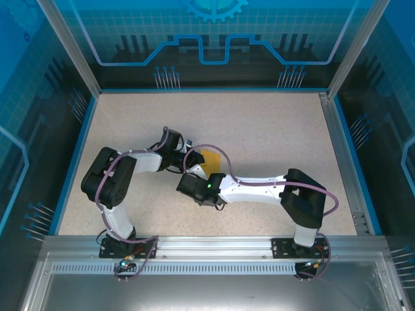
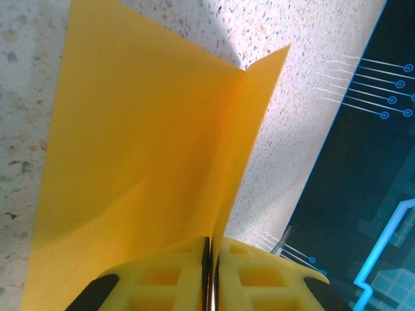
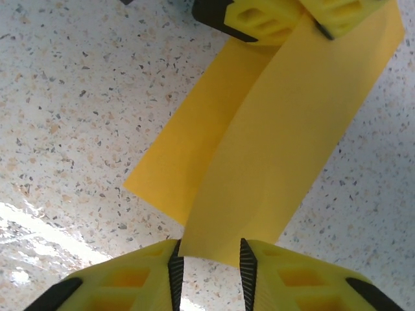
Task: Fold a paper plane with a square sheet of paper (pick it up from the middle)
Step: Fold the triangle a second time at the center of the table.
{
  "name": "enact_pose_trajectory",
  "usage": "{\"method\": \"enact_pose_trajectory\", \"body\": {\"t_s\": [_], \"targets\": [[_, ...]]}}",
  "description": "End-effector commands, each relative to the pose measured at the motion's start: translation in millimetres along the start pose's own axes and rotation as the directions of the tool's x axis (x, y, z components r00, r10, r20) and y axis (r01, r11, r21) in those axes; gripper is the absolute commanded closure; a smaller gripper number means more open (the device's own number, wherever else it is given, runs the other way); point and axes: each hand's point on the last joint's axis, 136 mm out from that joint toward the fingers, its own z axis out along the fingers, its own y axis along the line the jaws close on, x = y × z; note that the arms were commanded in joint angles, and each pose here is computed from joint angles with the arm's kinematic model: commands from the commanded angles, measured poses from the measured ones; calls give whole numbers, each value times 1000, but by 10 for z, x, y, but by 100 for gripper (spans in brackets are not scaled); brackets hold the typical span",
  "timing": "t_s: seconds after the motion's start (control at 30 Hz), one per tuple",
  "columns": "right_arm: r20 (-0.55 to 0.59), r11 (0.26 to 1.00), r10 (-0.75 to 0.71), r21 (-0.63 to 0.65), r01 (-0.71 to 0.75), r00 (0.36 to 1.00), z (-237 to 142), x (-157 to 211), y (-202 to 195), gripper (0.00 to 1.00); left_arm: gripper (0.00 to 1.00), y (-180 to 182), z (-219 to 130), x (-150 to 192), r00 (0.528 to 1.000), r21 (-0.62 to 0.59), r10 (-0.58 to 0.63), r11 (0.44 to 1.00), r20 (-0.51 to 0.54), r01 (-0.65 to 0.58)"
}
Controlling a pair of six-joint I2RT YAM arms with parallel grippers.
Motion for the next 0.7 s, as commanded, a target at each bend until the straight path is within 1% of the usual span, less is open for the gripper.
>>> {"method": "enact_pose_trajectory", "body": {"t_s": [0.0, 0.13, 0.2, 0.27, 0.47, 0.53, 0.57, 0.6, 0.67], "targets": [[23, 1000, -2, 17, 2, 1000, -105, -53, -4, 74, 86, -119, -61, -5, 1000, -1, 24, 1000, 10, -24], [28, 1000, 14, -24, -13, 1000, -109, -73, 3, 82, 85, -122, -84, 3, 999, -9, 31, 999, 15, -31], [26, 998, 32, -46, -30, 999, -107, -79, -16, 85, 83, -117, -94, 6, 999, -16, 33, 999, 16, -33], [28, 996, 46, -77, -44, 999, -102, -85, -25, 87, 78, -106, -118, 7, 999, -31, 38, 999, 25, -37], [16, 952, 114, -287, -105, 993, -79, -118, 29, 91, 58, -50, -224, -5, 996, -88, 48, 995, 75, -41], [10, 927, 143, -352, -131, 990, -87, -133, 19, 91, 55, -30, -263, -4, 995, -108, 51, 993, 89, -41], [6, 905, 154, -403, -139, 988, -90, -153, 43, 91, 51, -22, -282, -1, 994, -117, 53, 992, 96, -42], [-3, 893, 167, -424, -152, 986, -78, -150, 28, 91, 50, -11, -302, -4, 993, -127, 56, 991, 103, -43], [1, 870, 192, -463, -170, 981, -76, -180, -1, 91, 49, -6, -332, 0, 992, -138, 63, 989, 112, -47]]}}
